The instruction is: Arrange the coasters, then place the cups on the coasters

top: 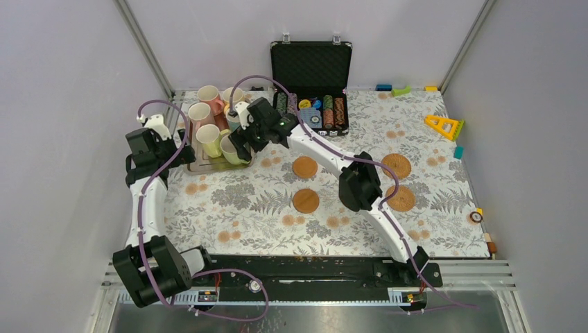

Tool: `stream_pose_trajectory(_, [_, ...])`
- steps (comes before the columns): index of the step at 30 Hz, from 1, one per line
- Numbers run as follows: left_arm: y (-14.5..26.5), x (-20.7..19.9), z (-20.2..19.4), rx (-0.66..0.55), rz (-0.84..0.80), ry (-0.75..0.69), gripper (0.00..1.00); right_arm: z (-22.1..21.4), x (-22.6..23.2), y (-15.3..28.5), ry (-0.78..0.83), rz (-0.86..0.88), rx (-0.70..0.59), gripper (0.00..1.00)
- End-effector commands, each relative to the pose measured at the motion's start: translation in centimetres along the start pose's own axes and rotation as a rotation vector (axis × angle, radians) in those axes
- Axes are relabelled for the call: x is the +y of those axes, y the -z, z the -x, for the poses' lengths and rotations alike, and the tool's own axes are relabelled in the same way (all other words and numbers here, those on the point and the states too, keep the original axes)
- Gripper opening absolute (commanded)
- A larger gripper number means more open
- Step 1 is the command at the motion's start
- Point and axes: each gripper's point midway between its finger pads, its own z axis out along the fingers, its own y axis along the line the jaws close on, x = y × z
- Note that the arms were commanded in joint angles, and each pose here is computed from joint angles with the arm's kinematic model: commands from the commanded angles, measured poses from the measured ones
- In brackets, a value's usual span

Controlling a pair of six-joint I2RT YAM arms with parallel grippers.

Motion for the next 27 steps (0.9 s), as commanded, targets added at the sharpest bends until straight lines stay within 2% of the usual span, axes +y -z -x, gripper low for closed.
stream_pose_trajectory(1, [-0.5, 0.0, 1.6, -0.058, -0.011, -0.023, 0.99, 0.4, 1.3, -0.7, 0.002, 0.037, -0.009, 0.97])
stream_pose_trajectory(9, [-0.3, 0.0, 1.9, -0.066, -0.005, -0.015, 0.99, -0.3, 1.7, -2.6, 0.050, 0.015, 0.006, 0.94])
stream_pose_trajectory(15, [0.0, -0.1, 2.1, -0.071, -0.007, -0.011, 0.99, -0.1, 1.3, -2.9, 0.049, -0.046, 0.000, 0.84])
stream_pose_trajectory(17, [0.0, -0.1, 2.1, -0.073, -0.007, -0.012, 0.99, 0.0, 1.2, -3.0, 0.048, -0.064, -0.003, 0.71])
stream_pose_trajectory(19, [0.1, 0.0, 2.1, -0.073, -0.003, -0.012, 0.99, 0.2, 1.0, -3.1, 0.039, -0.085, -0.010, 0.52])
stream_pose_trajectory(21, [0.2, 0.0, 2.2, -0.078, 0.000, -0.012, 0.99, 0.5, 0.6, -3.1, 0.025, -0.117, -0.018, 0.27])
stream_pose_trajectory(23, [0.4, 0.0, 2.3, -0.081, 0.003, -0.012, 0.99, 0.7, 0.3, -3.2, 0.014, -0.137, -0.026, 0.10])
stream_pose_trajectory(25, [0.5, 0.1, 2.4, -0.084, 0.008, -0.013, 0.99, 0.7, 0.2, -3.2, 0.011, -0.146, -0.027, 0.00])
stream_pose_trajectory(27, [0.6, 0.1, 2.5, -0.088, 0.011, -0.015, 0.99, 0.8, 0.4, -3.1, 0.024, -0.139, -0.028, 0.00])
